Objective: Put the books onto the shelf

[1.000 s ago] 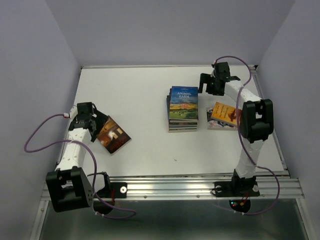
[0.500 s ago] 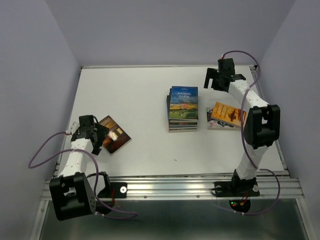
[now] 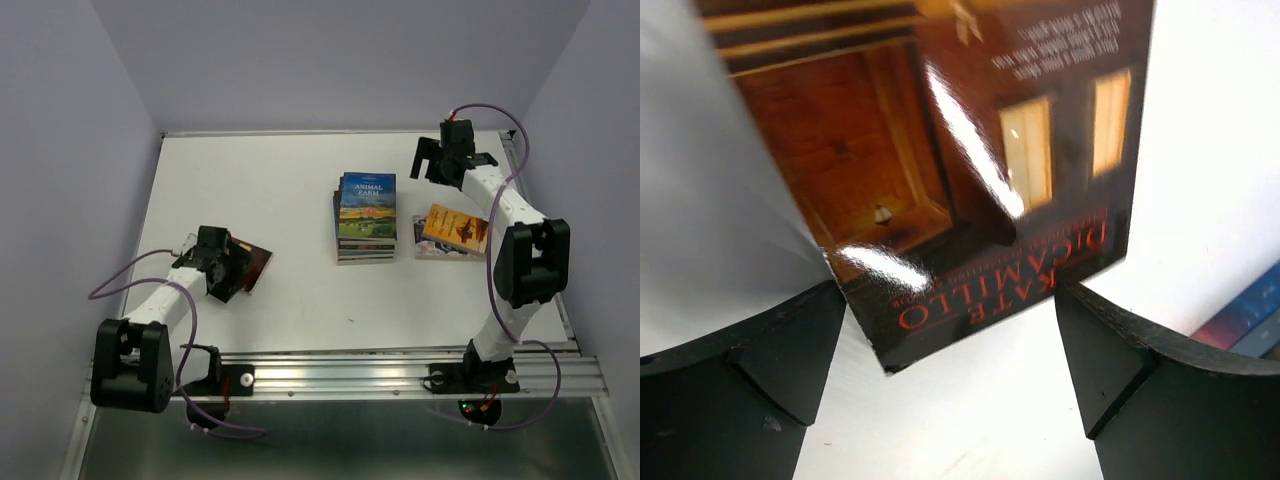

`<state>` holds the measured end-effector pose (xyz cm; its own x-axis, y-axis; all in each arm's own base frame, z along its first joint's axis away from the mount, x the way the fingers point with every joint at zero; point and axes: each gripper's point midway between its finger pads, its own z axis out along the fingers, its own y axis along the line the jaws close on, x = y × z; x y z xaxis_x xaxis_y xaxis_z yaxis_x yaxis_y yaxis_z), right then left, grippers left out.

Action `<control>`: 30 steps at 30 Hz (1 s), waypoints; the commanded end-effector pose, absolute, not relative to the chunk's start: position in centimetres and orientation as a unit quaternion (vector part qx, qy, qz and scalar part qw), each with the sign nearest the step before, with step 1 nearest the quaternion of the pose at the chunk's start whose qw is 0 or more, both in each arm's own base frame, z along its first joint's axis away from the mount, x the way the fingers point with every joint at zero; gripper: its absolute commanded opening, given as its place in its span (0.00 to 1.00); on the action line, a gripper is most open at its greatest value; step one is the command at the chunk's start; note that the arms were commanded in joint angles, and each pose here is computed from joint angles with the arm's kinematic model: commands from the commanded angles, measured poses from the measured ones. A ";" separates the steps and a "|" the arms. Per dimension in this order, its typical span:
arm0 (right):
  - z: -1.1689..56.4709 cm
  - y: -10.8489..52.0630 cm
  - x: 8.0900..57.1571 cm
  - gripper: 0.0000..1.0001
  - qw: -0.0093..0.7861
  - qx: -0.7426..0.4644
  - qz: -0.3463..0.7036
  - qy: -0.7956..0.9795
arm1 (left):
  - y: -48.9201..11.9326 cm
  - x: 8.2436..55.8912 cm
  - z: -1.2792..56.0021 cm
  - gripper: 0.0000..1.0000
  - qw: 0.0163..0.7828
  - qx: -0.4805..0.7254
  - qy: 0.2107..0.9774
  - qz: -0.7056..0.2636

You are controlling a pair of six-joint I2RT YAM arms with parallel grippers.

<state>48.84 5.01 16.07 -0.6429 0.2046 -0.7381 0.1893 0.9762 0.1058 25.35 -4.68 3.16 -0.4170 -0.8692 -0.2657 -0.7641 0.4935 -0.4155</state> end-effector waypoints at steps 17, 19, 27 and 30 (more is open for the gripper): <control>17.4 4.8 47.2 1.00 0.429 0.113 0.007 0.896 | -17.3 43.9 7.1 0.99 0.313 -0.355 0.857 -0.203; 17.5 5.0 47.2 1.00 0.430 0.110 0.012 0.896 | -18.1 45.7 7.8 0.99 0.325 -0.342 0.856 -0.212; 19.5 8.5 46.4 1.00 0.439 0.041 0.072 0.895 | -18.4 49.8 16.3 0.99 0.405 -0.259 0.853 -0.204; 20.7 11.3 45.8 1.00 0.450 0.001 0.069 0.890 | -13.7 47.9 18.7 0.99 0.440 -0.280 0.845 -0.120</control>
